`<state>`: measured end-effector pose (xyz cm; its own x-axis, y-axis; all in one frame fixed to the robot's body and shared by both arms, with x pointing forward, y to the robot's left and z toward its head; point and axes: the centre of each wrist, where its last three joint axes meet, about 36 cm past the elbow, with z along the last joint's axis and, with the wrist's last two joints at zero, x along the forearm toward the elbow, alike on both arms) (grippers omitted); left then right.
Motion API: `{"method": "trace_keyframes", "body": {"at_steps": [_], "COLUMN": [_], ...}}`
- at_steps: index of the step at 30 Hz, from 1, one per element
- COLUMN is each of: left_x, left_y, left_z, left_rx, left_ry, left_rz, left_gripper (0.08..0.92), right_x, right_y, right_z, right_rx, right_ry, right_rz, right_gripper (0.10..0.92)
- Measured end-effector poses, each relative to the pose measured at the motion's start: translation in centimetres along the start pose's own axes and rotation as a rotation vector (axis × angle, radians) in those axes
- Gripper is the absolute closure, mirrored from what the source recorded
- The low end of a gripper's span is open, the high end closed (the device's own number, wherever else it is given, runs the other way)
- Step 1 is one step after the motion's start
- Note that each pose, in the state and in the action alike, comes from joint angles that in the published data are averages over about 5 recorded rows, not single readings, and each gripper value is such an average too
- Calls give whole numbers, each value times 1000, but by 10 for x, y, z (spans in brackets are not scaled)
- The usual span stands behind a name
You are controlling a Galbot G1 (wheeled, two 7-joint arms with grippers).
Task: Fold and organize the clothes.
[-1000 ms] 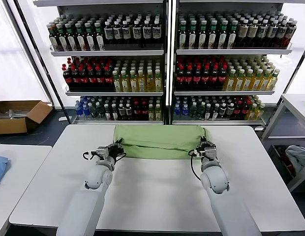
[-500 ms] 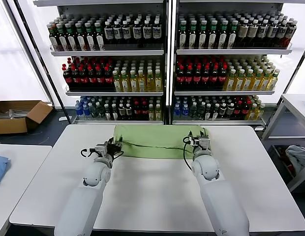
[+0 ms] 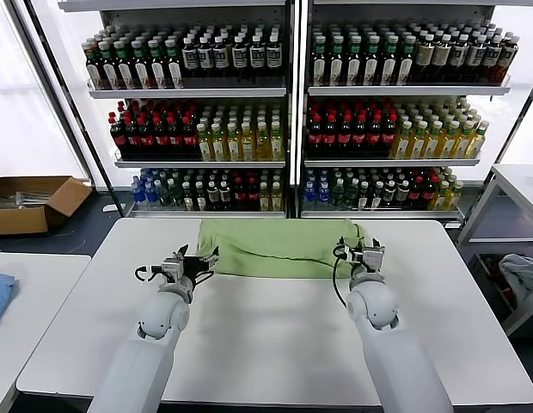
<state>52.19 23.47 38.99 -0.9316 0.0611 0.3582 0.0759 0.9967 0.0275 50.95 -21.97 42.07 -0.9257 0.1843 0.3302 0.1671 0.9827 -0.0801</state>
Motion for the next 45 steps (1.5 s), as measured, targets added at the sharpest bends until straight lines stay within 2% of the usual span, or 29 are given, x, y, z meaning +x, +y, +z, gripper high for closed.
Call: {"method": "trace_keyframes", "body": {"at_steps": [11,20,23,26,28,45], "left_x": [8,3,-1,-5,-6,-2], "left_y": [0,-2,-2,-1,-1,0], "left_z": [10,16,18,20,23,35], "left_rx": [-15,-25,-28,-33,-41,-83], "left_ry": [25,41,48,57,65,114], "left_rz": [-3,4,3,-2,-5,17], "left_gripper": [177,177,177,190,227,721], "right_x": [18,14,11,8,7,10], "right_y": [-15,-14,-13,-12,-11,-11], "right_z": [18,26,29,33,37,57], "right_rx": [29,43,43,41,40,26], "right_ry": [39,75,88,102,115,184], "right_rz": [15,9,6,1,-2,-25], "right_gripper": [200,201,225,294,364,868]}}
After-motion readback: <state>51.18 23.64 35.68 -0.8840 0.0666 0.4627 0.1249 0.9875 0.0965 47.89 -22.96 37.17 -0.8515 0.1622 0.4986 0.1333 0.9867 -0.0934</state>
